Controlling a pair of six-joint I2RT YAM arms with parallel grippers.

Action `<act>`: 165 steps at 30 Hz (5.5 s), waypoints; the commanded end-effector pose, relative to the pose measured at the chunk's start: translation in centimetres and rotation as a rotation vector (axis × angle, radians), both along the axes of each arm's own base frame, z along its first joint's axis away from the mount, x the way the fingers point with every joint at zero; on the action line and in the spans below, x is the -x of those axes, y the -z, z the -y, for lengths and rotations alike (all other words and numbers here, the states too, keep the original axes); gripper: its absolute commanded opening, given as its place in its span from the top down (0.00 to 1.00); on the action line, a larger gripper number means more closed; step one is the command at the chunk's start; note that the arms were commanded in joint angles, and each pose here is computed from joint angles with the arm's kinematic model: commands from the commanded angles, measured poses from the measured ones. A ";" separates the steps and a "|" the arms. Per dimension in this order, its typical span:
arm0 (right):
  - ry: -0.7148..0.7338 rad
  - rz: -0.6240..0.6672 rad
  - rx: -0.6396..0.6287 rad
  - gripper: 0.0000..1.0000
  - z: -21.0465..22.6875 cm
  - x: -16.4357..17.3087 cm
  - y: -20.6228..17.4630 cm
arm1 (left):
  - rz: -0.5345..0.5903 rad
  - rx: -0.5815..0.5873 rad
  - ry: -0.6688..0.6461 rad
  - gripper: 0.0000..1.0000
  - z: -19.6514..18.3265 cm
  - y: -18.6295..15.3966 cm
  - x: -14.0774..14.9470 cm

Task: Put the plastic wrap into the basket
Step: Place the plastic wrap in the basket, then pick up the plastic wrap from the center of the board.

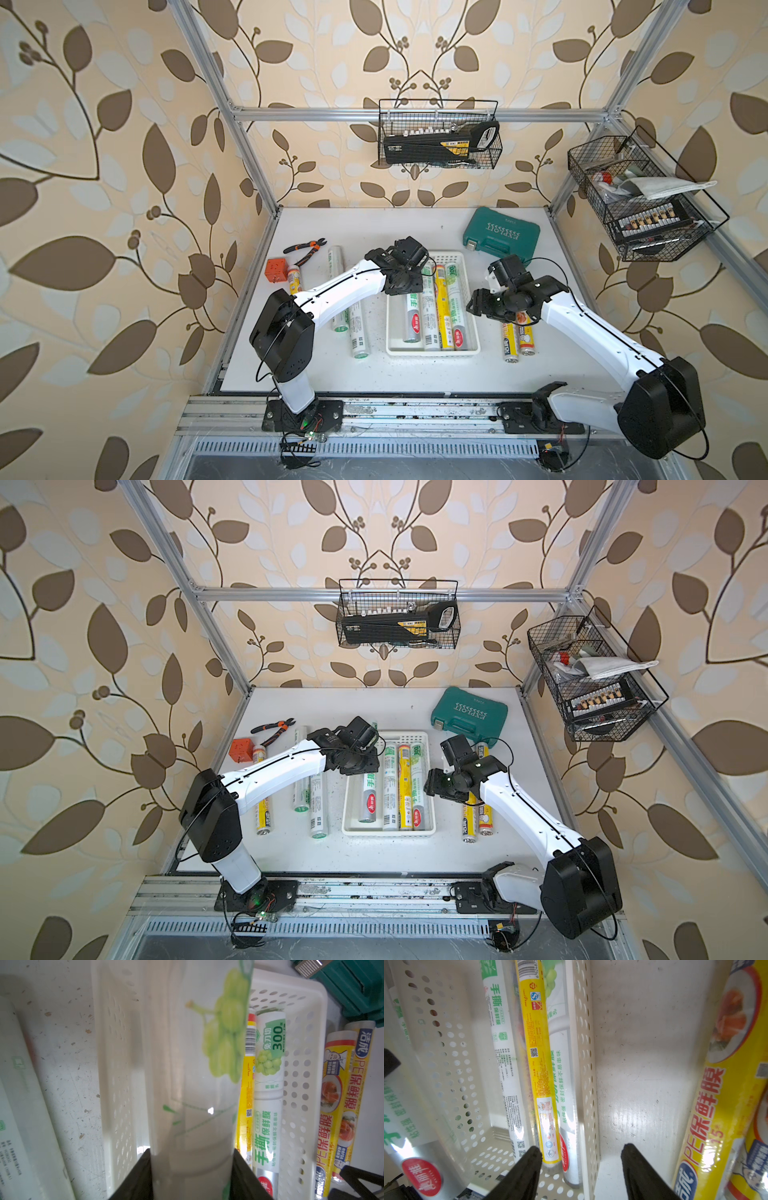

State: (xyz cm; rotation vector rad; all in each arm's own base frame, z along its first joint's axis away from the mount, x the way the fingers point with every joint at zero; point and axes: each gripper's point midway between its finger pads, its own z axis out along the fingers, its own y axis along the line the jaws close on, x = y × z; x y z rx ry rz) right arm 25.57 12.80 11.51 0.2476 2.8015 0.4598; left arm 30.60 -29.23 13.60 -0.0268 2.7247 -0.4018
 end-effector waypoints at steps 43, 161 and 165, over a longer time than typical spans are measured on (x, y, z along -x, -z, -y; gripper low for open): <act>-0.002 -0.029 0.002 0.36 0.2 0.2 1.3 | -0.118 0.067 0.100 0.59 3.3 5.9 -0.5; 0.112 -0.186 0.306 0.63 8.3 -4.0 7.2 | 0.258 -0.116 -0.104 0.01 -11.4 -5.2 -0.1; 0.107 -0.199 0.286 0.65 7.4 -3.5 6.7 | 0.264 -0.107 -0.097 0.01 -11.5 -5.4 0.1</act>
